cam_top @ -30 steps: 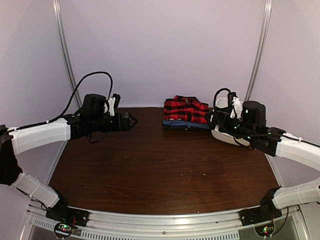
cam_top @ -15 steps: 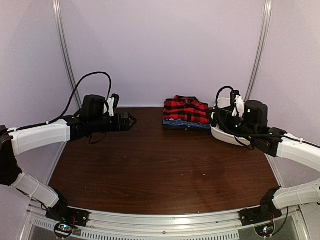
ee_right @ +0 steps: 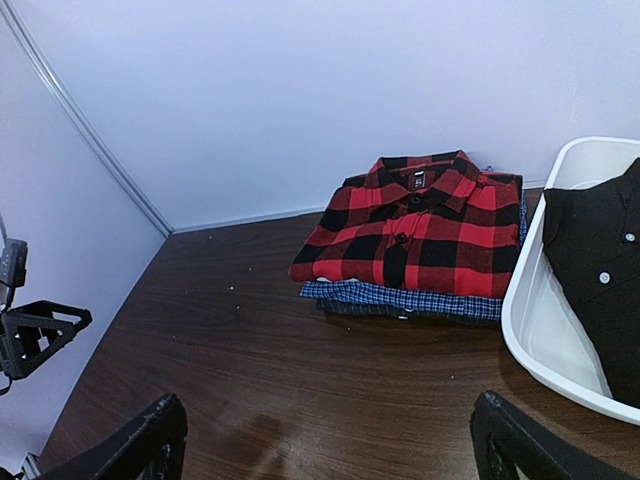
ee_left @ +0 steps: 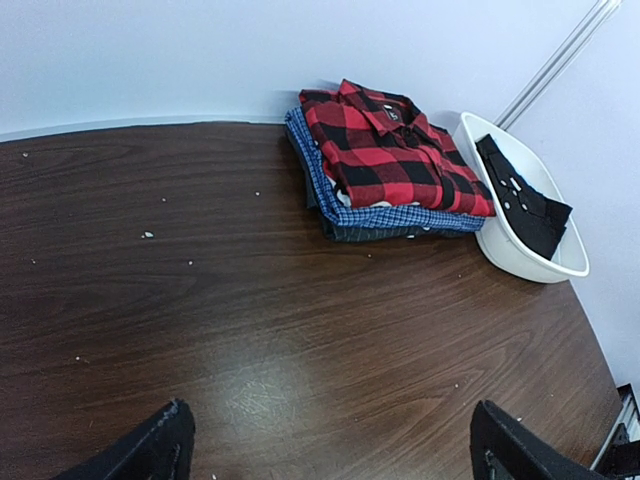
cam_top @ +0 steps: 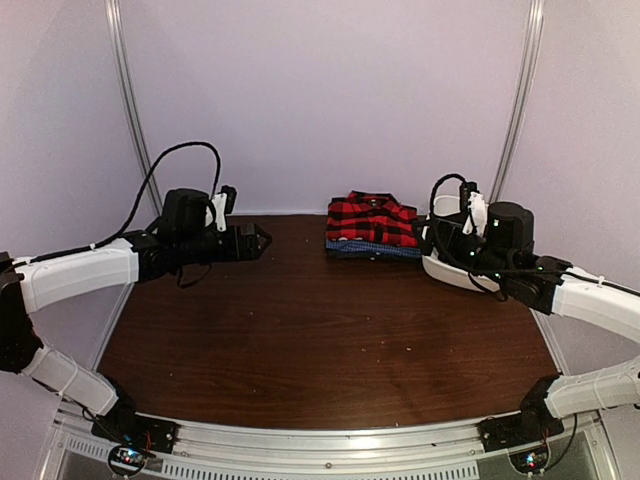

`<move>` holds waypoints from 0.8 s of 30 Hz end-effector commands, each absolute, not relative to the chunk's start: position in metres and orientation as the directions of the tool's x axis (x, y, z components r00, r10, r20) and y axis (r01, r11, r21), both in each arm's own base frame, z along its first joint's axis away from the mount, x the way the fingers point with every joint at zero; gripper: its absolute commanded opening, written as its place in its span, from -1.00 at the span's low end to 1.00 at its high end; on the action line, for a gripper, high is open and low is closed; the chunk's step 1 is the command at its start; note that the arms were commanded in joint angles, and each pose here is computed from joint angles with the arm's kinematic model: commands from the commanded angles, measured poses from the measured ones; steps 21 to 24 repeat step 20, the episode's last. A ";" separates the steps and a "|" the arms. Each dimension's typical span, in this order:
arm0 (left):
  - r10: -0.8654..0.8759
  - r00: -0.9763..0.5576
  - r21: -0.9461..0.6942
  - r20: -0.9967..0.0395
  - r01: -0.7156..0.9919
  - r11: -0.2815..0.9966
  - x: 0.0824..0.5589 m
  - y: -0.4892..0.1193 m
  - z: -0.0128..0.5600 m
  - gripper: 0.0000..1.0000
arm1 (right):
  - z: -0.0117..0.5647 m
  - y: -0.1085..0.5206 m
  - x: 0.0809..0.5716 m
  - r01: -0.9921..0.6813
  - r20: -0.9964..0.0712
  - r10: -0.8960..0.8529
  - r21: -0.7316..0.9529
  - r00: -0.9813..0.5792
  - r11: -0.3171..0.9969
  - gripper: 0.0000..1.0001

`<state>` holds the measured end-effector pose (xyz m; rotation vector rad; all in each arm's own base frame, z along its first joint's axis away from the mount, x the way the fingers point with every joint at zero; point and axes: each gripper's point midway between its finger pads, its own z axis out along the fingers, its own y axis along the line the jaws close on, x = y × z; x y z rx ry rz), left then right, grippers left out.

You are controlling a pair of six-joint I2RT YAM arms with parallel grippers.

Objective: Fold and stack the long sleeve shirts
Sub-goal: Reset both arms

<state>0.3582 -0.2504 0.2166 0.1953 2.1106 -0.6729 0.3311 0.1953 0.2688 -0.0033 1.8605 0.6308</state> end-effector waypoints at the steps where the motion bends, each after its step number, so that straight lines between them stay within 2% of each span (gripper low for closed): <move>1: -0.125 -0.544 -0.385 -0.830 0.397 0.833 0.359 -0.251 0.233 0.95 | 0.270 0.196 0.330 -0.302 -0.879 0.298 0.419 -0.373 0.856 1.00; 24: -0.124 -0.550 -0.388 -0.826 0.395 0.833 0.361 -0.252 0.230 0.95 | 0.267 0.195 0.331 -0.295 -0.878 0.292 0.414 -0.381 0.861 1.00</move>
